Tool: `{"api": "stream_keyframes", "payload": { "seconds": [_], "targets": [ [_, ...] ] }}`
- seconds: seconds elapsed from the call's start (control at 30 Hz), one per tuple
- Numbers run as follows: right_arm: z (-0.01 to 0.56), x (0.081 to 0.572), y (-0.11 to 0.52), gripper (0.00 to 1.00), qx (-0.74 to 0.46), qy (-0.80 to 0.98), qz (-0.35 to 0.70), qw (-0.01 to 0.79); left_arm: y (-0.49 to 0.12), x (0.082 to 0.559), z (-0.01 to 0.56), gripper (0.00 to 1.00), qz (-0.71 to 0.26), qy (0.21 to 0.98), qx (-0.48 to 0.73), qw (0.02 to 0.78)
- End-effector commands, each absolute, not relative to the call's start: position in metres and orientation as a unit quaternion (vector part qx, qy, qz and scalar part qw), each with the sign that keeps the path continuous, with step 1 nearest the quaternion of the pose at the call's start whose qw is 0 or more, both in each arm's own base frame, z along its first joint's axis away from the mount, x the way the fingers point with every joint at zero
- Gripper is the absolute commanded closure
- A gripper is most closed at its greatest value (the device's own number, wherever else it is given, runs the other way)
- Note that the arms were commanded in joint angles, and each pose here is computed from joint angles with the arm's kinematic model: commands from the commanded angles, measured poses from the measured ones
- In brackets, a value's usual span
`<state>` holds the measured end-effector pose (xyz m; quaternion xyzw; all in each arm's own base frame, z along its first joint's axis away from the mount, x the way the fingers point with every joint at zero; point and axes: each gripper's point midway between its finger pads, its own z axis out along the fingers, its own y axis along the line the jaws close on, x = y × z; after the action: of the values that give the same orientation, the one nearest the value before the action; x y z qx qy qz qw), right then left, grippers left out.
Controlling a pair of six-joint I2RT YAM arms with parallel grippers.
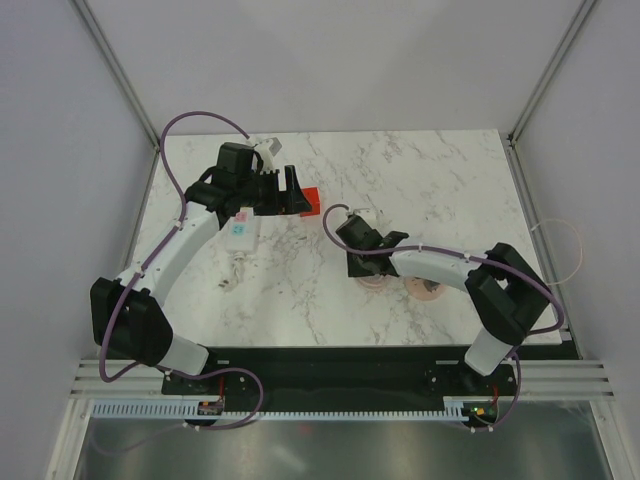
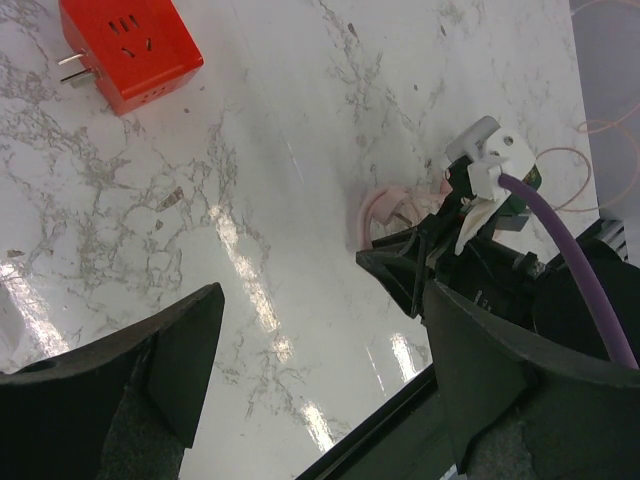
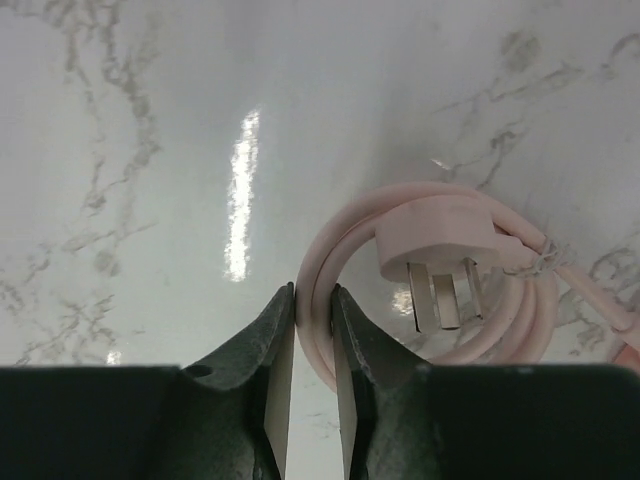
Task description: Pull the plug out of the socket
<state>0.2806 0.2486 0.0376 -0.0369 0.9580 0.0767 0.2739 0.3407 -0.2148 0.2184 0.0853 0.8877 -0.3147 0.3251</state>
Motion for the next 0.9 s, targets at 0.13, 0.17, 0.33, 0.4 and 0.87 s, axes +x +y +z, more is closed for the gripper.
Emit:
{"api": "stream_keyframes", "payload": {
  "seconds": [0.13,0.17,0.33,0.4,0.87],
  "targets": [
    [0.079,0.286,0.294,0.64,-0.063,0.939,0.143,0.306,-0.220,0.344,0.221,0.12,-0.326,0.881,0.087,0.330],
    [0.081,0.287,0.295,0.61,-0.065,0.938,0.145,0.308,-0.221,0.343,0.221,0.12,-0.327,0.881,0.088,0.330],
    [0.102,0.289,0.285,0.27,-0.074,0.933,0.128,0.328,-0.220,0.343,0.220,0.12,-0.326,0.882,0.087,0.329],
    [0.118,0.291,0.269,0.21,-0.071,0.930,0.100,0.346,-0.222,0.342,0.220,0.12,-0.329,0.882,0.089,0.326],
    [0.143,0.234,0.108,0.04,0.099,0.920,0.031,0.378,-0.318,0.279,0.193,0.22,-0.388,0.873,0.183,0.234]
  ]
}}
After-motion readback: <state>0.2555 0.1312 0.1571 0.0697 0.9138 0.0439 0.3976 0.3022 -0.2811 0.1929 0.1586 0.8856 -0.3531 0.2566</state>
